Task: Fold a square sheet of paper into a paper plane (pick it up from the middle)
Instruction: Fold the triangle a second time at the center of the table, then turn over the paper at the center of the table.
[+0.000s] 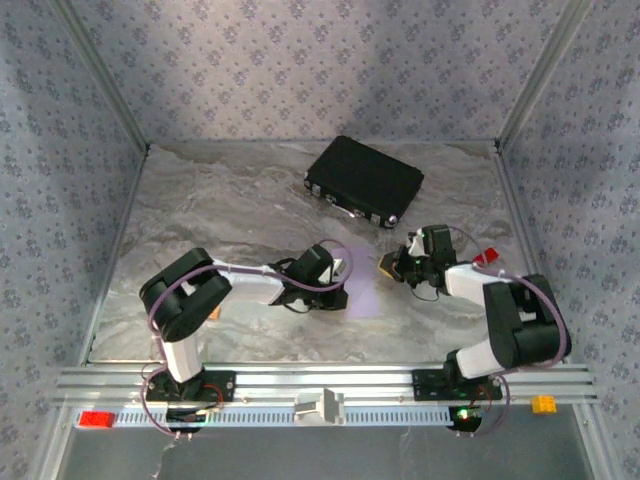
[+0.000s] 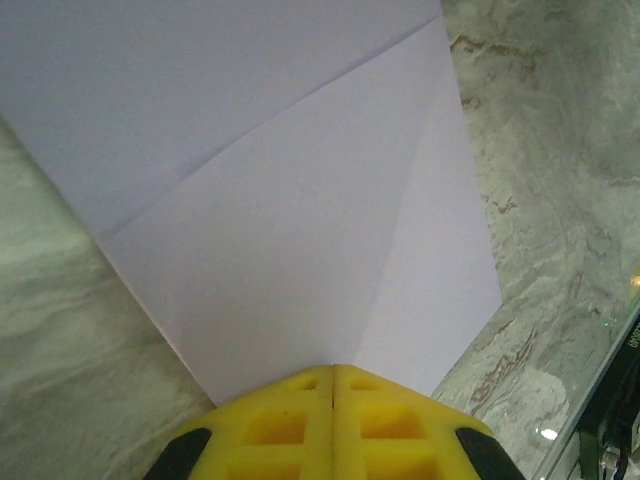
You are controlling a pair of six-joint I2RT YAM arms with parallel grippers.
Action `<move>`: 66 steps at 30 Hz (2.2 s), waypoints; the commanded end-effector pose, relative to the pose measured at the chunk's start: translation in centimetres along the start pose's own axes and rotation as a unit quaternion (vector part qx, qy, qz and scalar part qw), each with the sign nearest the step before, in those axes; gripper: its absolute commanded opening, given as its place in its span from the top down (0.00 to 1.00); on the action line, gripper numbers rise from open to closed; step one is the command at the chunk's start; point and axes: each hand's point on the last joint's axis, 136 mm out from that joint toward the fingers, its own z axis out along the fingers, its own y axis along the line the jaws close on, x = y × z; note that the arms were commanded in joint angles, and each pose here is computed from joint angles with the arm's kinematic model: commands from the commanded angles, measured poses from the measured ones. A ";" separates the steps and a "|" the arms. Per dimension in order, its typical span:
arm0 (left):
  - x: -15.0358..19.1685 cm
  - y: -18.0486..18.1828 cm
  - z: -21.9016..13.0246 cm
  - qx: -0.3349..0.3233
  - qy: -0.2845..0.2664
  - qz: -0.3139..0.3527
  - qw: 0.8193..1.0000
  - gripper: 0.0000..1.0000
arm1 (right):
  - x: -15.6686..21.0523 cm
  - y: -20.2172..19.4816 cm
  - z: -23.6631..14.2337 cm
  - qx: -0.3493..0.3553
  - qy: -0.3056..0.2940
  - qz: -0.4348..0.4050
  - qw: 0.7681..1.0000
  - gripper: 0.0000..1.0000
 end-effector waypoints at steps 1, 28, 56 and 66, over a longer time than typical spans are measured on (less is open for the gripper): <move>-0.8 -0.8 -1.6 -0.017 -0.010 0.013 1.000 0.95 | 1.7 -1.0 -1.0 0.039 0.012 -0.010 0.999 0.92; -2.5 3.2 0.6 -0.074 0.019 0.016 0.997 0.96 | 10.3 -2.4 -0.8 0.111 0.105 -0.029 0.988 0.63; -1.9 3.8 0.6 -0.079 0.028 0.019 0.996 0.98 | 8.3 0.6 1.8 0.058 0.096 -0.045 0.993 0.56; -1.9 3.7 0.5 -0.079 0.027 0.016 0.996 0.98 | 6.7 0.7 2.3 0.048 0.084 -0.037 0.995 0.58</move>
